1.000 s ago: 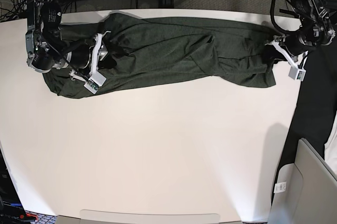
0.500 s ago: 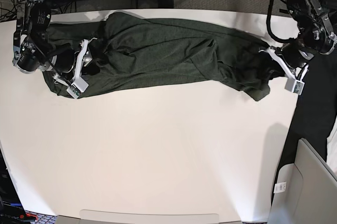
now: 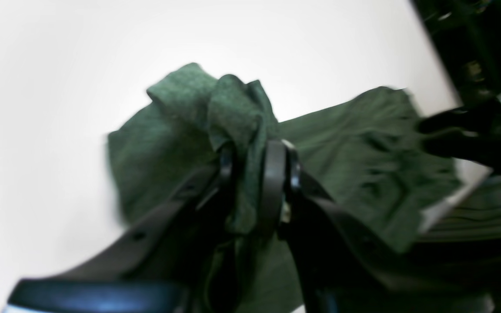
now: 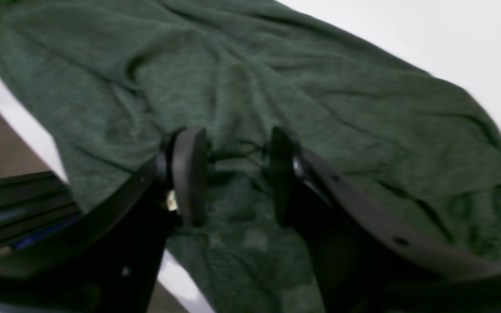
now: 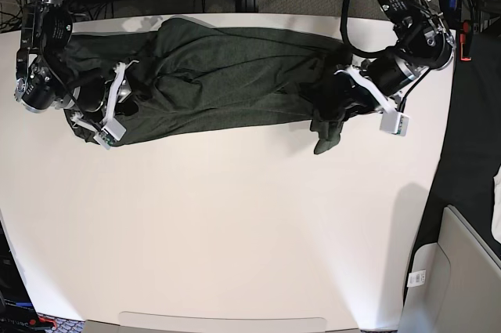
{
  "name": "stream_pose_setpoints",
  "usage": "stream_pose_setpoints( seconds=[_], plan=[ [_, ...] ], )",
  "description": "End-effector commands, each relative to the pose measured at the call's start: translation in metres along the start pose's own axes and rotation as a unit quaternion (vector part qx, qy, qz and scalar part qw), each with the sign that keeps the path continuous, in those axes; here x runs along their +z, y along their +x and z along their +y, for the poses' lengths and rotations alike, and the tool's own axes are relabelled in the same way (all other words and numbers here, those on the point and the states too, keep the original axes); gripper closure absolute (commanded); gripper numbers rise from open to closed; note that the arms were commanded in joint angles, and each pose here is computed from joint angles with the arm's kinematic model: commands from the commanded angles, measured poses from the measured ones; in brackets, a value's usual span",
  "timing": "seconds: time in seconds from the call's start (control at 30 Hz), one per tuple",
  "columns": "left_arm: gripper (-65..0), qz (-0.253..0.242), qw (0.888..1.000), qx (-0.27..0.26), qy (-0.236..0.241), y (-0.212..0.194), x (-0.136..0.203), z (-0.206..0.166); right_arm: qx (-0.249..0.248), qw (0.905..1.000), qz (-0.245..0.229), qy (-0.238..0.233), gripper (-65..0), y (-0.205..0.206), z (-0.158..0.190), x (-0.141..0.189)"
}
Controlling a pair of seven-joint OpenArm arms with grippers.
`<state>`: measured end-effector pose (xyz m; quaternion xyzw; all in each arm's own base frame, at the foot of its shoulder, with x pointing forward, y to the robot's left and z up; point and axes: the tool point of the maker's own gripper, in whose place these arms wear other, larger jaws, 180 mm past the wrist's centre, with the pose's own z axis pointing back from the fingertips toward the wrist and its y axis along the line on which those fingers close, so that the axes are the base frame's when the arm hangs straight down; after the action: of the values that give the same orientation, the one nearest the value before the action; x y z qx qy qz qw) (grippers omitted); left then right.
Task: Fold the T-shirt properly
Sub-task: 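Fold the shirt side with the left gripper toward the right gripper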
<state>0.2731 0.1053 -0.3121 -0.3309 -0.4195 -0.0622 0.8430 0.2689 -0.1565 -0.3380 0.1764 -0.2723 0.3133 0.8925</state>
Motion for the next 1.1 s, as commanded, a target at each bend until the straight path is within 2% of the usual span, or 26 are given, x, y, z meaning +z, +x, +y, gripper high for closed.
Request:
stream_pose_setpoints(
  seconds=[0.0, 0.27, 0.63, 0.83, 1.07],
  plan=[
    [-5.0, -0.022, 0.999, -0.021, -0.038, 0.016, -0.007, -0.021, 0.014, 0.9997, -0.019, -0.008, -24.4, 0.014, -0.006, 0.008],
    [-5.0, -0.009, 0.990, -0.023, -0.139, 0.008, -0.045, -0.093, 0.019, 0.9993, -0.027, -0.014, -24.4, 0.022, -0.010, 0.010],
    [-5.2, 0.028, 0.980, -0.032, -0.197, -0.010, -0.062, -0.128, 0.003, 0.9987, -0.037, -0.036, -24.4, 0.021, -0.024, 0.021],
    [-12.7, 0.055, 0.977, -0.002, -0.207, -0.029, -0.072, -0.126, 0.003, 0.9986, -0.039, -0.035, -24.4, 0.022, -0.023, 0.020],
    [-26.6, 0.064, 0.976, 0.005, -0.209, -0.035, -0.074, -0.125, 0.003, 0.9986, -0.041, -0.035, -24.4, 0.023, -0.023, 0.020]
  ],
)
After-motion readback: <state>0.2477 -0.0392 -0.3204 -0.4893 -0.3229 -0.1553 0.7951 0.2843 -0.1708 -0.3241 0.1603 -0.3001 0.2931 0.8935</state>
